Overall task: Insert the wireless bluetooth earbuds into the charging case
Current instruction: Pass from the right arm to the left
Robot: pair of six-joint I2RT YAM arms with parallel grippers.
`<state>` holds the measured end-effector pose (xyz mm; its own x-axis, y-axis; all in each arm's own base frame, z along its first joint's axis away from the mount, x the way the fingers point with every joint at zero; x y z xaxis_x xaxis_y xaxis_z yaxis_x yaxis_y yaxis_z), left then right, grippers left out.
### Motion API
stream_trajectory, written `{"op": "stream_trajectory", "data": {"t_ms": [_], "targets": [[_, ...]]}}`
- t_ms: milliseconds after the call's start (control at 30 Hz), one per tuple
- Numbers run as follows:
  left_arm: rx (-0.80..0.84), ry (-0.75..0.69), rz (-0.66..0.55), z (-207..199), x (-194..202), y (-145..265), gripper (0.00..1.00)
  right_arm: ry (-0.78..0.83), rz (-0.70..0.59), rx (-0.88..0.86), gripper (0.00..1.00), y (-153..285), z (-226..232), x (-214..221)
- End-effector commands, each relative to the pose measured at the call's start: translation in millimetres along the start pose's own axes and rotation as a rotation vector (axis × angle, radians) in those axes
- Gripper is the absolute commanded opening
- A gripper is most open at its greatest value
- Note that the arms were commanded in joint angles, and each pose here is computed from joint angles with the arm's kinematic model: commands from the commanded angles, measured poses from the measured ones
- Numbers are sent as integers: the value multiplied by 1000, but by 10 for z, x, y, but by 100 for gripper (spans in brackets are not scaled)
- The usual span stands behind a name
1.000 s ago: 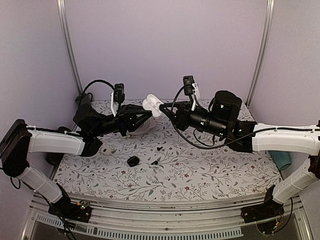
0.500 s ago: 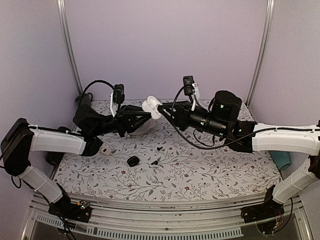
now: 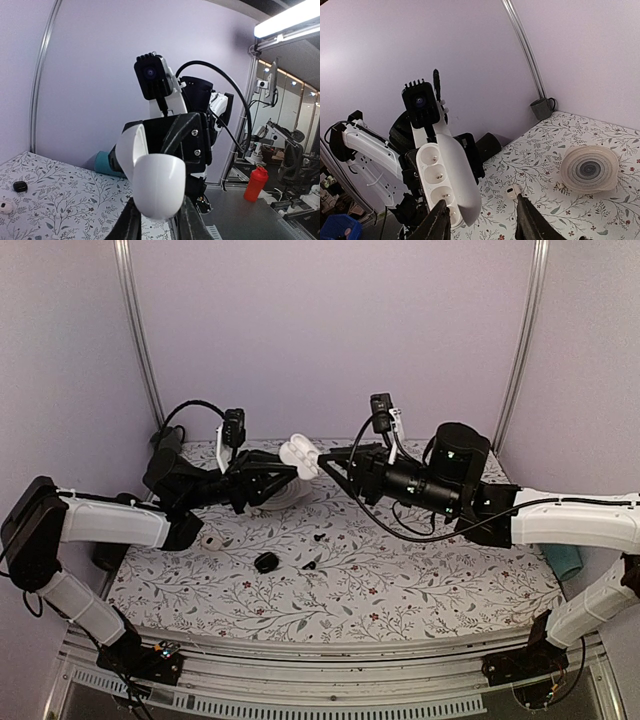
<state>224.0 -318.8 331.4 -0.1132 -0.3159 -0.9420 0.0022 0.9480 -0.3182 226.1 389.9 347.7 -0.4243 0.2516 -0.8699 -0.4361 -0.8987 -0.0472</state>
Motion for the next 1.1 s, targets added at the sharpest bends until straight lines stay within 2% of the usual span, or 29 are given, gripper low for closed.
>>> {"op": "stream_trajectory", "data": {"t_ms": [0, 133, 267, 500, 667, 800, 900, 1000, 1067], "targets": [[-36, 1, 3, 85, 10, 76, 0, 8, -14, -23, 47, 142, 107, -85], [-67, 9, 8, 152, 25, 113, 0, 2, -5, 6, 49, 219, 28, -106], [-96, 7, 16, 190, 20, 150, 0, -42, 5, 60, 51, 364, -235, -143], [-112, -3, 23, 188, -32, 189, 0, -180, 72, 253, 58, 625, -1091, -74], [-118, -10, 28, 159, -62, 211, 0, -247, 116, 477, 65, 755, -1726, 122], [-122, -14, 33, 134, -82, 225, 0, -305, 217, 591, 64, 750, -2089, 272], [-124, -16, 35, 115, -87, 235, 0, -334, 286, 672, 56, 765, -2325, 439], [-128, -20, 33, 94, -104, 249, 0, -373, 302, 751, 54, 887, -2585, 556], [-131, -21, 33, 85, -100, 261, 0, -411, 316, 785, 50, 994, -2785, 629]]}}
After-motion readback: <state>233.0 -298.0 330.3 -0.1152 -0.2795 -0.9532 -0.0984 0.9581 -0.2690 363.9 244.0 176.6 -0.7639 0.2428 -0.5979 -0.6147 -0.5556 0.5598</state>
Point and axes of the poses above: each gripper's point midway between its finger pads, its own y axis back along the fingers, its own z axis along the line the jaws close on, x = y × z, the point moved 2 cm from there along y, back along the fingers, and after that the axes turned 6 degrees about -y, right-handed, at the moved point
